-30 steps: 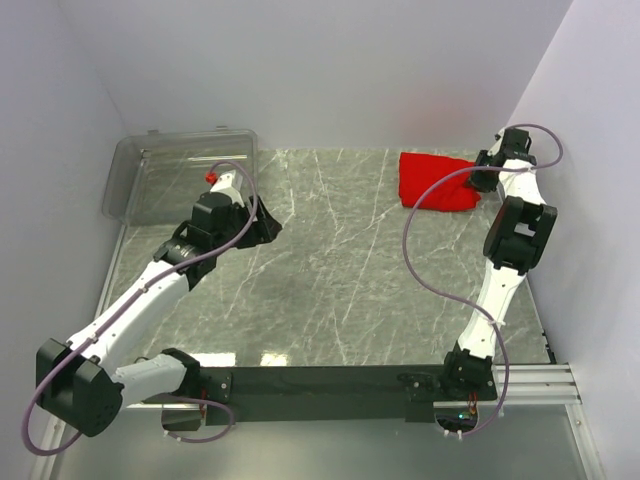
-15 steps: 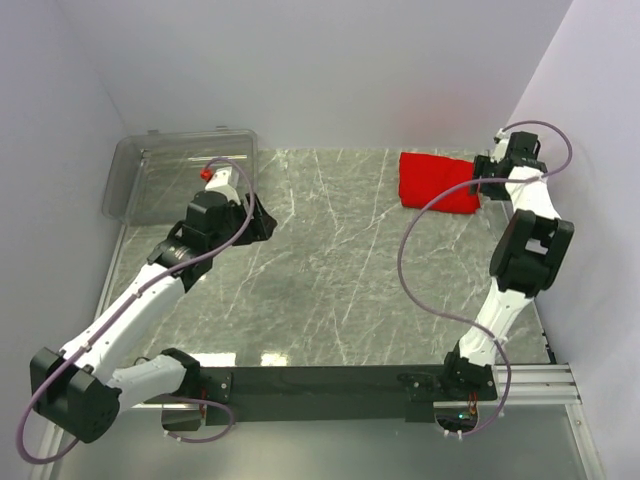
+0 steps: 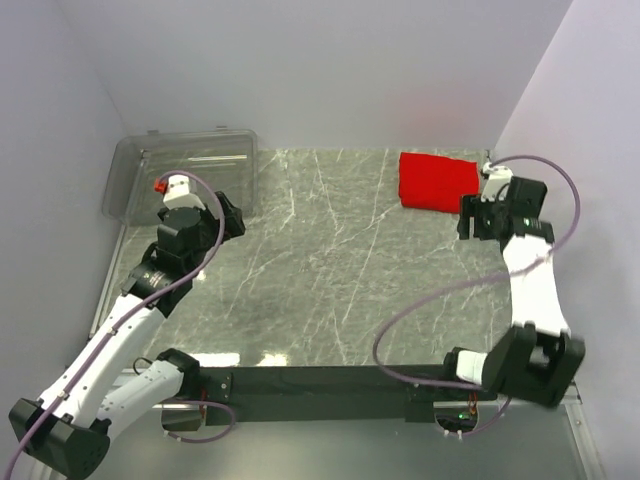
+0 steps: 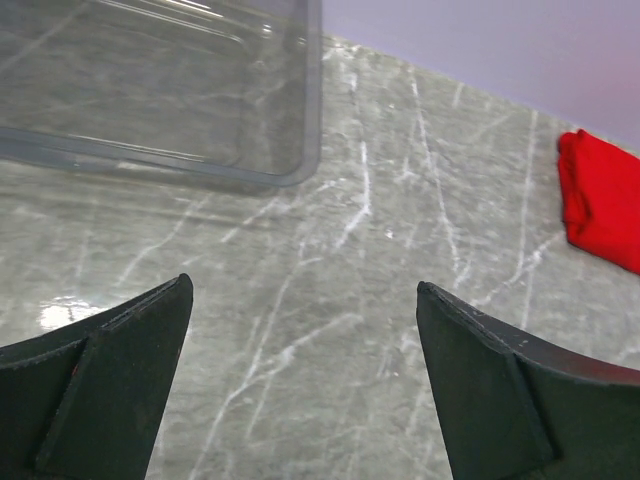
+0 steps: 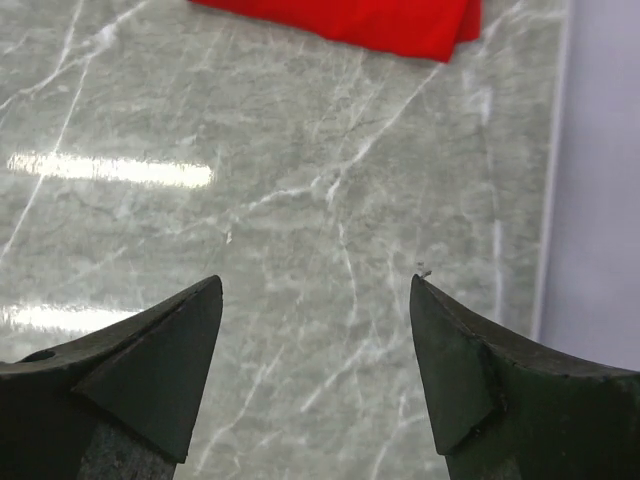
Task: Fold and stack the t-shirts
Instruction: Neatly place the folded tshirt to the corner
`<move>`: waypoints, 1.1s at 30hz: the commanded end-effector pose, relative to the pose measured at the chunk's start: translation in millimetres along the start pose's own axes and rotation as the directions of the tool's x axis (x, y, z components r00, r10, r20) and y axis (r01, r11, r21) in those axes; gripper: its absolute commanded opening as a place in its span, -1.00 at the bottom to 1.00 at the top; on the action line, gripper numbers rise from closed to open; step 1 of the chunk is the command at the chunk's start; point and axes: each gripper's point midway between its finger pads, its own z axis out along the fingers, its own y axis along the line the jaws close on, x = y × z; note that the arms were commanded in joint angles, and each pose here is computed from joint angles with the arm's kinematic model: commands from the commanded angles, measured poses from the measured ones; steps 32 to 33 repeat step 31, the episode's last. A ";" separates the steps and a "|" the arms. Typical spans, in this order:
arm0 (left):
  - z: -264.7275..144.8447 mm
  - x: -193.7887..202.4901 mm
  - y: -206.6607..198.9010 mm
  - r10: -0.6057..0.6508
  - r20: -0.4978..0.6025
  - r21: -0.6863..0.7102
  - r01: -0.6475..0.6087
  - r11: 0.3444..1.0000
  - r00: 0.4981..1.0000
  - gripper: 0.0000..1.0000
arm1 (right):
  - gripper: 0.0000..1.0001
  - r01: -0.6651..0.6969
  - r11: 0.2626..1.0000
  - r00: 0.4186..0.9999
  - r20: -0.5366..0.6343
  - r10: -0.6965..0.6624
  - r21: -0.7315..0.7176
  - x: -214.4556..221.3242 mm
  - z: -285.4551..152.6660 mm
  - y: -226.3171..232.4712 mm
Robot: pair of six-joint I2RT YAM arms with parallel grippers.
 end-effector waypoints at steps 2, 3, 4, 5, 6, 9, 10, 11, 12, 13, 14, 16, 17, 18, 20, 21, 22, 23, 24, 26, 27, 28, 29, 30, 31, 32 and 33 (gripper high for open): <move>1.2 -11.4 12.1 0.029 0.038 -0.053 -0.027 0.998 0.999 0.99 | 0.68 0.067 0.993 0.985 0.149 -0.081 0.094 -6.4 -41.6 -1.5; 1.4 -12.4 11.9 0.031 0.039 -0.053 -0.029 0.998 0.999 0.99 | 0.68 0.068 0.992 0.986 0.147 -0.083 0.103 4.2 -42.9 -0.3; 1.6 -12.6 10.9 0.033 0.038 -0.048 -0.031 0.998 0.999 0.99 | 0.78 0.072 0.988 0.971 0.216 -0.100 0.135 -3.8 -59.3 0.3; 1.0 -13.9 9.7 0.034 0.039 -0.041 -0.033 0.999 0.999 0.99 | 0.85 0.062 0.986 0.965 0.243 -0.100 0.156 -4.1 -65.6 -0.1; 1.2 -15.4 8.8 0.034 0.042 -0.037 -0.032 0.999 0.999 0.99 | 0.93 0.014 0.982 0.967 0.249 -0.061 0.187 6.4 -65.0 -3.5; 1.2 -13.5 6.3 0.035 0.028 -0.025 -0.034 0.999 0.999 0.99 | 0.96 -0.092 0.956 0.947 0.320 -0.002 0.280 11.4 -84.2 -13.7; 0.5 -12.7 6.4 0.035 0.026 -0.023 -0.035 0.999 0.999 0.99 | 0.96 -0.105 0.953 0.946 0.324 0.007 0.285 14.9 -88.8 -12.9; -0.1 -12.4 6.4 0.034 0.025 -0.022 -0.033 0.999 0.999 0.99 | 0.96 -0.114 0.950 0.946 0.323 0.015 0.290 17.1 -90.5 -13.2; -1.5 -10.5 7.3 0.033 0.021 -0.020 -0.033 0.999 0.999 0.99 | 0.96 -0.140 0.945 0.945 0.325 0.038 0.295 17.7 -93.4 -14.1; -1.8 -8.8 7.9 0.033 0.018 -0.020 -0.032 0.999 0.999 0.99 | 0.96 -0.152 0.943 0.944 0.326 0.049 0.297 18.4 -95.4 -14.1; -3.4 -6.9 8.7 0.031 0.016 -0.016 -0.031 0.999 0.999 0.99 | 0.96 -0.176 0.940 0.943 0.326 0.075 0.293 20.9 -95.9 -13.1; -5.4 -4.6 9.1 0.033 0.009 -0.011 -0.032 0.999 0.999 0.99 | 0.96 -0.189 0.939 0.942 0.323 0.090 0.288 23.9 -95.2 -11.8; -6.8 -3.6 9.6 0.033 0.007 -0.008 -0.032 0.999 0.999 0.99 | 0.96 -0.200 0.938 0.941 0.322 0.104 0.282 26.1 -93.6 -10.5; -7.5 -2.6 9.5 0.033 0.004 -0.005 -0.033 0.999 0.999 0.99 | 0.96 -0.214 0.930 0.939 0.326 0.111 0.299 26.7 -94.7 -13.7; -9.6 -0.6 11.5 0.039 -0.004 -0.009 -0.039 0.999 0.999 0.99 | 0.96 -0.227 0.921 0.938 0.327 0.119 0.317 27.4 -94.6 -17.6; -10.5 -1.1 11.9 0.039 -0.003 -0.010 -0.039 0.999 0.999 0.99 | 0.96 -0.233 0.917 0.937 0.328 0.122 0.325 27.7 -94.2 -19.6; -11.2 -0.5 12.6 0.041 -0.004 -0.011 -0.041 0.999 0.999 0.99 | 0.96 -0.241 0.911 0.935 0.330 0.126 0.334 27.1 -93.7 -22.0; -12.5 -1.1 12.7 0.045 -0.004 -0.009 -0.045 0.999 0.999 0.99 | 0.96 -0.245 0.911 0.934 0.333 0.130 0.333 25.7 -94.2 -22.1; -13.1 -0.6 13.3 0.047 -0.005 -0.009 -0.047 0.999 0.999 0.99 | 0.96 -0.246 0.911 0.934 0.332 0.131 0.331 25.7 -93.0 -21.8; -14.3 -0.6 14.6 0.054 -0.005 -0.013 -0.054 0.998 0.999 0.99 | 0.94 -0.244 0.912 0.933 0.336 0.129 0.329 23.1 -92.9 -22.2; -14.3 -0.5 15.1 0.056 -0.006 -0.015 -0.056 0.998 0.998 0.99 | 0.93 -0.241 0.914 0.933 0.336 0.126 0.327 22.4 -92.6 -22.1; -15.1 -1.4 14.9 0.056 -0.005 -0.014 -0.056 0.998 0.998 0.99 | 0.88 -0.235 0.917 0.934 0.337 0.121 0.322 21.7 -91.6 -21.3; -15.1 -1.2 15.3 0.056 -0.005 -0.016 -0.056 0.998 0.998 0.99 | 0.86 -0.222 0.923 0.936 0.333 0.112 0.314 21.7 -90.0 -19.7; -14.9 -0.4 16.0 0.058 -0.009 -0.019 -0.058 0.998 0.998 0.99 | 0.85 -0.223 0.924 0.935 0.336 0.113 0.311 20.6 -89.7 -19.6; -15.2 -0.9 16.2 0.057 -0.007 -0.020 -0.057 0.998 0.998 0.99 | 0.90 -0.221 0.926 0.934 0.338 0.112 0.304 19.6 -87.8 -18.9; -15.2 -0.9 16.2 0.057 -0.007 -0.020 -0.057 0.998 0.998 0.99 | 0.90 -0.221 0.926 0.934 0.338 0.112 0.304 19.6 -87.8 -18.9; -15.2 -0.9 16.2 0.057 -0.007 -0.020 -0.057 0.998 0.998 0.99 | 0.90 -0.221 0.926 0.934 0.338 0.112 0.304 19.6 -87.8 -18.9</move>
